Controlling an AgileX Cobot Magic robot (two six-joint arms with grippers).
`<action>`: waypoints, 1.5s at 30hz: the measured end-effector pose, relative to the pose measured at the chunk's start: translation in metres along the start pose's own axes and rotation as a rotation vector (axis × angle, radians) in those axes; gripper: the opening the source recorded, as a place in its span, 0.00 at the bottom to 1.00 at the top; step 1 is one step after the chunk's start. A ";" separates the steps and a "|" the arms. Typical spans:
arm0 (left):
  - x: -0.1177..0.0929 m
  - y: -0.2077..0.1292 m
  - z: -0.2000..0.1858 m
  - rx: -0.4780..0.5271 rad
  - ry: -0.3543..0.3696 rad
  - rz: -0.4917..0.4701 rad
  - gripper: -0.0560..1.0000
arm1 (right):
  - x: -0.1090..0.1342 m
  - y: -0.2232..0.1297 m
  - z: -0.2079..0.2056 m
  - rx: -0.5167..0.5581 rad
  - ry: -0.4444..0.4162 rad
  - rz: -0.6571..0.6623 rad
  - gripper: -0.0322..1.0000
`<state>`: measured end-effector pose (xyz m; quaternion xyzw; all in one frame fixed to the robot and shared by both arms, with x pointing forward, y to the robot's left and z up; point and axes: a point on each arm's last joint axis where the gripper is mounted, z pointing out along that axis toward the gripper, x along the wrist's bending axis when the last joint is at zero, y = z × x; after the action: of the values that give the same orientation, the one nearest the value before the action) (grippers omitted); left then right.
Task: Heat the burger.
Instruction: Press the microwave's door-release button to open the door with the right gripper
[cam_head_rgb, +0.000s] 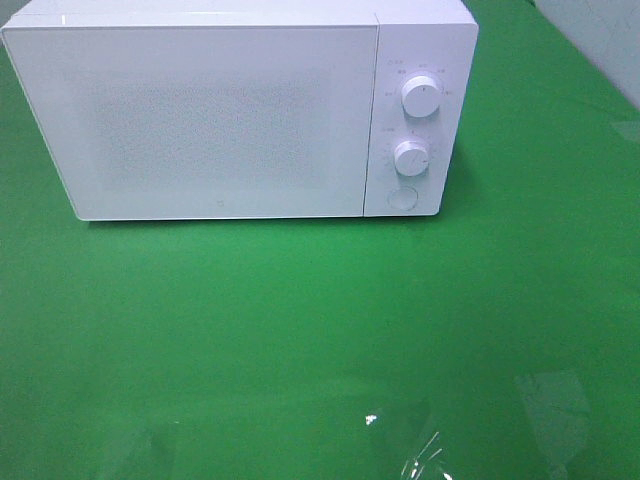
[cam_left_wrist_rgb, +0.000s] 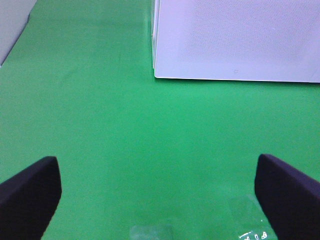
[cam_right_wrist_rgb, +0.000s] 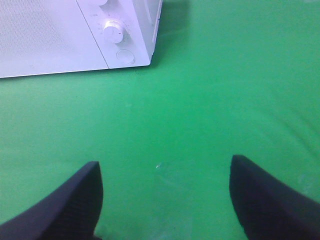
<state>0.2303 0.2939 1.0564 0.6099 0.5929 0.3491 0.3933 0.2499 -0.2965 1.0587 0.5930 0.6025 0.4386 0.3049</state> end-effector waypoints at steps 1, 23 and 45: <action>0.000 0.000 0.000 0.000 0.000 0.000 0.97 | 0.000 -0.002 -0.006 -0.035 0.005 0.000 0.70; 0.000 0.000 0.000 0.000 0.000 0.000 0.97 | 0.000 -0.002 -0.013 -0.096 0.011 0.004 0.70; 0.000 0.000 0.000 0.000 0.000 0.000 0.97 | 0.004 0.026 0.071 -0.297 0.047 0.016 0.70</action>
<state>0.2303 0.2939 1.0564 0.6099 0.5929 0.3491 0.3933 0.3243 -0.2830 1.0522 0.5355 0.5333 0.5392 0.3716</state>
